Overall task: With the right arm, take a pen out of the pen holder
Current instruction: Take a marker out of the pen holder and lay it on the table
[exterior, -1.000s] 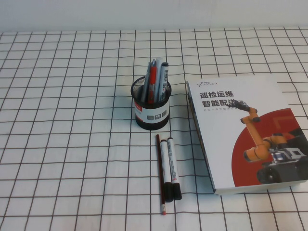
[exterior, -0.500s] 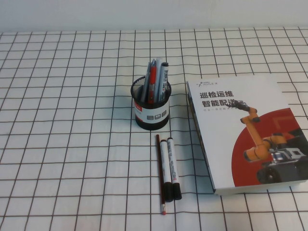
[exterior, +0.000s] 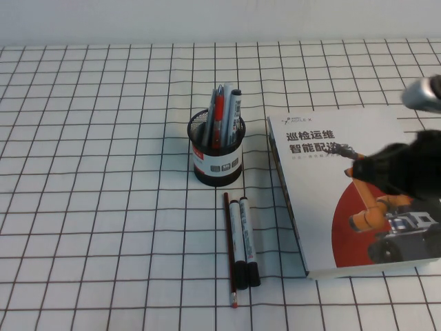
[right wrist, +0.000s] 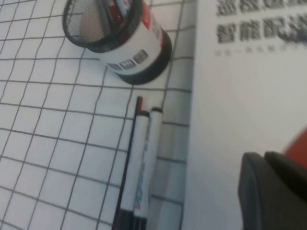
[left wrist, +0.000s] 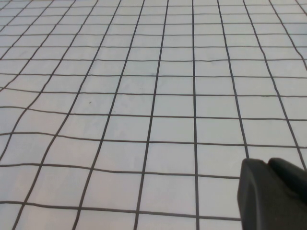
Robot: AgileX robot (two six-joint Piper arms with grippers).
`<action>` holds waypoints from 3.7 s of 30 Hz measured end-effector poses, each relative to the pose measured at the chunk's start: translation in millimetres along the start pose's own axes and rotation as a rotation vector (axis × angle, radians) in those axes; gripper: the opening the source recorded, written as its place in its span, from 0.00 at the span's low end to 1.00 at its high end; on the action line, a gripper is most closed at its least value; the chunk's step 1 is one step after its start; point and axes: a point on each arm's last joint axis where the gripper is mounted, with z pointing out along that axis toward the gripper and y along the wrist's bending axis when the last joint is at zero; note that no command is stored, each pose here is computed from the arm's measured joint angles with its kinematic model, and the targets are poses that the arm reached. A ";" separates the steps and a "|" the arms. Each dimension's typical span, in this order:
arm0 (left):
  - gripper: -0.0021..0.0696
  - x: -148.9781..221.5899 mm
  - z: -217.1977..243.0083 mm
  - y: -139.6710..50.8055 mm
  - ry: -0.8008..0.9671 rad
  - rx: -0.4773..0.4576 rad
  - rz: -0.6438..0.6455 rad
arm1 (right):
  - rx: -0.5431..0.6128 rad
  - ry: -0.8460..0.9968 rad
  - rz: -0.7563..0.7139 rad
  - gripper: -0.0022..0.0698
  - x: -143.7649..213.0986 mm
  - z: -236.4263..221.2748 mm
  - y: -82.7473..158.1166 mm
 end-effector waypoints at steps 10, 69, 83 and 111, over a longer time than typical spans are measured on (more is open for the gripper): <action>0.03 0.0 0.0 0.0 0.000 0.000 0.000 | -0.042 -0.180 -0.261 0.04 -25.1 81.1 77.0; 0.03 0.0 0.0 0.0 0.000 0.000 0.000 | 0.025 -0.624 -0.303 0.44 -27.6 220.7 62.1; 0.03 0.0 0.0 0.0 0.000 0.000 0.000 | 0.026 -0.581 -0.301 0.44 -27.6 231.1 62.0; 0.03 0.0 0.0 0.0 0.000 0.000 0.000 | 0.004 -0.566 -0.289 0.21 -41.0 211.2 72.6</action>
